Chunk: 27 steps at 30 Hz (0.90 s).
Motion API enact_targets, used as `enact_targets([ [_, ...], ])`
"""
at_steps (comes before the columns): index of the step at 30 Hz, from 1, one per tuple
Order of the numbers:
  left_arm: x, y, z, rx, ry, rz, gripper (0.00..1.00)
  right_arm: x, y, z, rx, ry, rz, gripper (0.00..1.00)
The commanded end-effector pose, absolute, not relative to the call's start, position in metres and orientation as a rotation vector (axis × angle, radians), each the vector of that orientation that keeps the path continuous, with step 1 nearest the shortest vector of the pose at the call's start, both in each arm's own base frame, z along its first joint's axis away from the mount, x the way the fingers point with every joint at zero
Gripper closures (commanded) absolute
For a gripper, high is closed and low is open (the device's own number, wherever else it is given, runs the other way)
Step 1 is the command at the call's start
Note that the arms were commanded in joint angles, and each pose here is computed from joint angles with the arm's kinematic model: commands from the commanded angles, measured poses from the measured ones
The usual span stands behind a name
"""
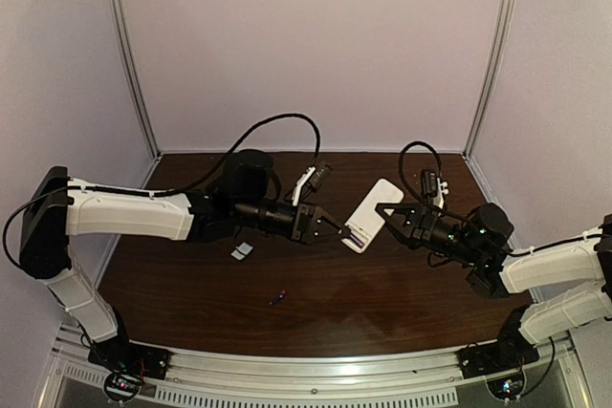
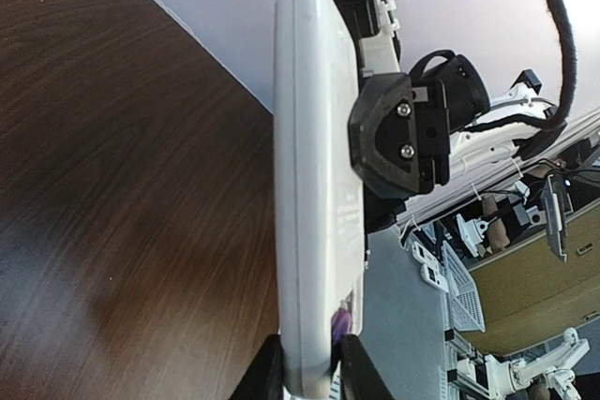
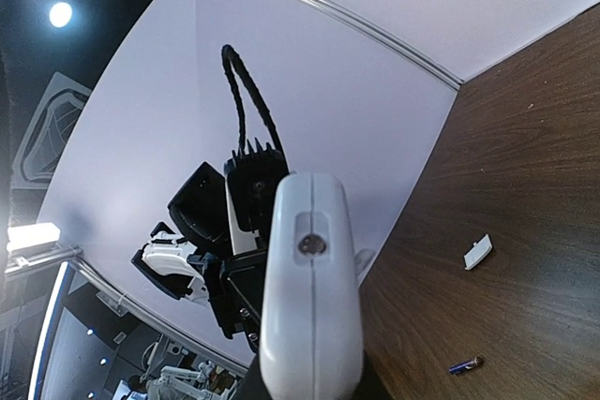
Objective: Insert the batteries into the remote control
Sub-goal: Load the battery into the battery compartment.
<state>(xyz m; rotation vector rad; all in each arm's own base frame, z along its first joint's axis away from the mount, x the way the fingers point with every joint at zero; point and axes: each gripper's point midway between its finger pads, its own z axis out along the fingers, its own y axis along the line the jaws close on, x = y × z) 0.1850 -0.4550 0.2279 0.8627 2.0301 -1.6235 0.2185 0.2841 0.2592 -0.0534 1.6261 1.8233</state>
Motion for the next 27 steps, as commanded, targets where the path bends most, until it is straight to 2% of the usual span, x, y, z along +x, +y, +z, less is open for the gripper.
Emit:
enact_targets([
  [1, 0.189, -0.456, 0.189, 0.881, 2.167, -1.435, 0.82, 0.204, 0.279, 0.313, -0.123, 1.42, 1.921, 1.0],
  [10, 0.2, -0.446, 0.184, 0.889, 2.204, -1.245, 0.79, 0.207, 0.279, 0.309, -0.121, 1.448, 1.889, 1.0],
  [12, 0.202, -0.444, 0.187, 0.885, 2.196, -1.227, 0.72, 0.209, 0.28, 0.305, -0.126, 1.477, 1.863, 1.0],
  [14, 0.203, -0.445, 0.195, 0.876, 2.172, -1.242, 0.6, 0.21, 0.281, 0.301, -0.134, 1.506, 1.836, 1.0],
  [19, 0.206, -0.443, 0.227, 0.868, 2.046, -1.303, 0.43, 0.213, 0.284, 0.282, -0.131, 1.606, 1.779, 1.0],
  [24, 0.217, -0.419, 0.26, 0.908, 1.891, -1.193, 0.21, 0.215, 0.287, 0.264, -0.126, 1.721, 1.729, 1.0],
  [27, 0.215, -0.404, 0.279, 0.975, 1.76, -1.08, 0.14, 0.217, 0.288, 0.256, -0.11, 1.775, 1.711, 1.0],
])
